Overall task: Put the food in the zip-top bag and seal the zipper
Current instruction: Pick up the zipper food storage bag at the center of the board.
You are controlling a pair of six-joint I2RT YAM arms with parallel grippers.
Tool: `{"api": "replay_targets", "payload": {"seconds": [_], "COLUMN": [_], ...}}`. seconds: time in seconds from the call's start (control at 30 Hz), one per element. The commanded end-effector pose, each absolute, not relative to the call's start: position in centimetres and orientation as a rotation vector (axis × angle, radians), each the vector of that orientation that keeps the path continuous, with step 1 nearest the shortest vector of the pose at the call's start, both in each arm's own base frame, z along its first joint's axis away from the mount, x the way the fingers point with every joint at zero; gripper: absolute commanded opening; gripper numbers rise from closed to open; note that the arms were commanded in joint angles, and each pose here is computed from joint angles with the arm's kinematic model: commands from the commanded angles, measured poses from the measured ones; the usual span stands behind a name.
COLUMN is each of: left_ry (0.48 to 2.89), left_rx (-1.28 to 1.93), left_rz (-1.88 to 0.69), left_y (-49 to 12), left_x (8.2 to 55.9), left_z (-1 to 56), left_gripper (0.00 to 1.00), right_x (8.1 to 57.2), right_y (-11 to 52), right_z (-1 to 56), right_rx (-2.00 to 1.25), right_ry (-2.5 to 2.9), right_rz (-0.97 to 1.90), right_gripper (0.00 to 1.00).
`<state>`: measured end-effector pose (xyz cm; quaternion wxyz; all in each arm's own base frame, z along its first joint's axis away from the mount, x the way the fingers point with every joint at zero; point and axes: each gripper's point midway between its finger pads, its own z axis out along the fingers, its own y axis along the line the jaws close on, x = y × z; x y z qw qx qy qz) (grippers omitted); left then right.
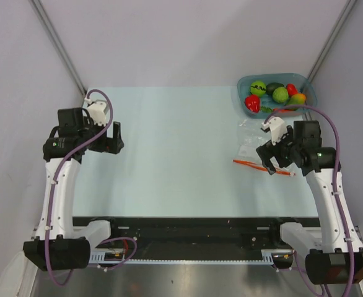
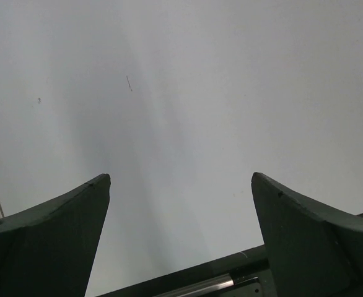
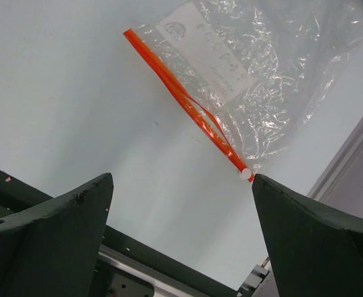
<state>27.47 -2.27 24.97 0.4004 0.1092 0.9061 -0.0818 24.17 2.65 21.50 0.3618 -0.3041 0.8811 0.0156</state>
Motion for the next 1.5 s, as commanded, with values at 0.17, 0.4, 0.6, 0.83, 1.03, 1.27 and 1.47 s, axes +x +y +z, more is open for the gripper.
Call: {"api": "replay_targets", "payload": {"seconds": [0.17, 0.4, 0.6, 0.83, 1.03, 1.27, 1.47], "left_ry": [2.168, 1.994, 1.979, 1.968, 1.985, 1.999, 2.022], "left_rx": [0.385, 0.539, 0.686, 0.735, 0.741, 0.736, 0.734], "left_rz": [-0.154, -0.241, -0.327, -0.333, -0.326, -0.338, -0.371], "left_y": [-2.6, -6.2, -10.1, -11.4, -11.4, -11.6, -11.8], "left_x": [29.9, 29.6, 28.6, 28.2, 28.5, 28.7, 28.1], "left_z": [28.9, 31.0, 29.4, 28.5, 27.7, 27.0, 25.8], "left_gripper": [1.00, 1.00, 1.00, 0.99, 0.99, 0.99, 0.99], "right_x": [24.9, 24.2, 24.5, 28.1, 29.8, 31.7, 32.9], "right_y": [1.7, -0.3, -1.3, -1.4, -0.8, -1.1, -1.4], "right_z": [19.2, 14.8, 10.8, 8.4, 6.8, 4.5, 2.7], "right_rx": [-0.973, -1.190, -1.360, -1.383, -1.462, -1.475, -1.480], "right_ry": [2.288, 2.342, 2.355, 2.315, 2.259, 2.276, 2.284], "right_rz": [-0.033, -0.142, -0.205, -0.269, -0.339, -0.390, -0.416], "right_gripper": [1.00, 0.98, 0.79, 0.58, 0.50, 0.45, 0.36]}}
